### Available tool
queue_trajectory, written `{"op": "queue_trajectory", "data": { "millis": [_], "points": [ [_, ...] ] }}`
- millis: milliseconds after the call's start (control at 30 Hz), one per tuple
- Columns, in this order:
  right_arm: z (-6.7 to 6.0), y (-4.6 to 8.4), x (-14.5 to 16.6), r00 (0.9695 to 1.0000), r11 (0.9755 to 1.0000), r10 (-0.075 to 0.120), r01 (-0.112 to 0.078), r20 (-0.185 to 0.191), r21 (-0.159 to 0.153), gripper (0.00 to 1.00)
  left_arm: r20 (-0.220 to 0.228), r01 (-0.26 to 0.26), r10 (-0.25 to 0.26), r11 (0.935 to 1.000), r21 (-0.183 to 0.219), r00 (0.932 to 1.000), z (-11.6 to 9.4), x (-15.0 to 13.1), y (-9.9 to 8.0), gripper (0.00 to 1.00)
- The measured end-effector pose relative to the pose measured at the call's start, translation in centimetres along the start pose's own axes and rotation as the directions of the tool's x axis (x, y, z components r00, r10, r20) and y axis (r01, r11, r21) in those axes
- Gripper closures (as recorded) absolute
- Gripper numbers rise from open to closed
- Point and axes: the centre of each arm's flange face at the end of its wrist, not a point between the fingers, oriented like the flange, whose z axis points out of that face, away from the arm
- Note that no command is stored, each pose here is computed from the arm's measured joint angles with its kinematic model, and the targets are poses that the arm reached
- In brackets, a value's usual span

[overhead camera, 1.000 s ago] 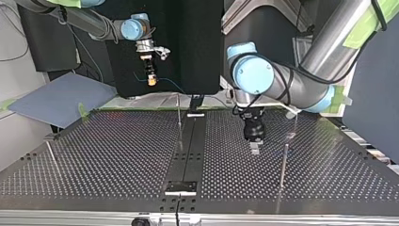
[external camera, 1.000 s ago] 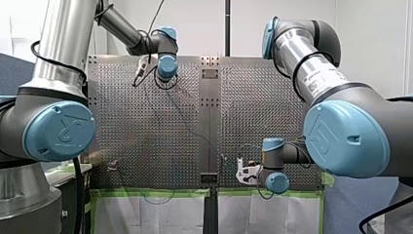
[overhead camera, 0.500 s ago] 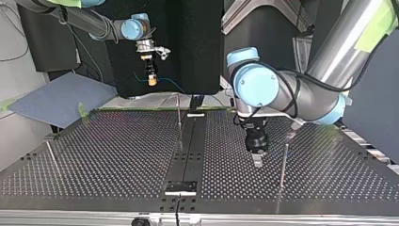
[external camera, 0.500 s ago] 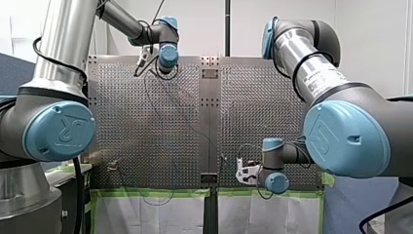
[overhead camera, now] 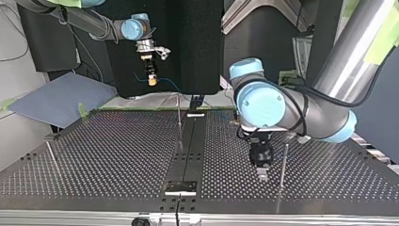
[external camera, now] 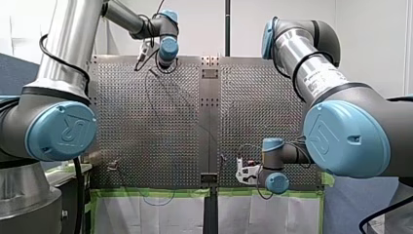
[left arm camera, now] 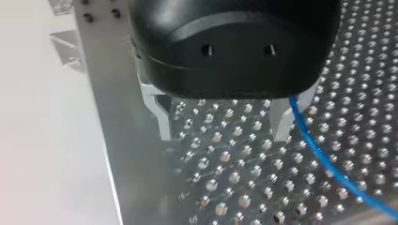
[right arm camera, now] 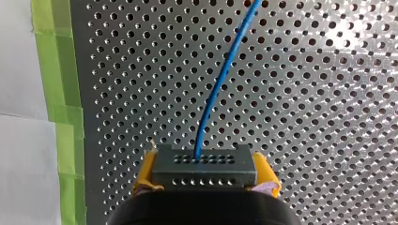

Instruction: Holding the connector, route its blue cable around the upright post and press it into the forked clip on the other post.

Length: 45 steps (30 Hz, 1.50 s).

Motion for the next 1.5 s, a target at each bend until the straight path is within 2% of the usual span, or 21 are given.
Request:
{"op": "queue_trajectory", "data": {
  "millis": [233,567,833,1167,1500],
  "points": [
    [0.0,0.0,0.0,1.0,1.0,0.0,0.0,0.0,0.0,1.0,-0.004,0.006,-0.006,0.9999,-0.01,1.0,1.0,-1.3,0.7,0.01],
    [0.0,0.0,0.0,1.0,1.0,0.0,0.0,0.002,0.0,1.0,0.031,0.046,-0.045,0.9987,-0.021,0.9985,2.4,-3.6,0.9,0.01],
    [0.0,0.0,0.0,1.0,1.0,-0.001,0.001,0.002,0.0,1.0,0.069,0.086,-0.084,0.9958,-0.03,0.9941,3.1,-5.6,1.3,0.01],
    [-0.1,0.0,-0.1,1.0,1.0,-0.005,0.005,0.007,0.0,1.0,0.042,0.079,-0.078,0.9966,-0.024,0.9961,2.9,-3.0,0.2,0.01],
    [-0.1,0.0,-0.1,1.0,1.0,-0.006,0.006,0.007,0.0,1.0,0.036,0.12,-0.119,0.9927,-0.015,0.9922,2.7,0.3,-1.4,0.01]
  ]
}}
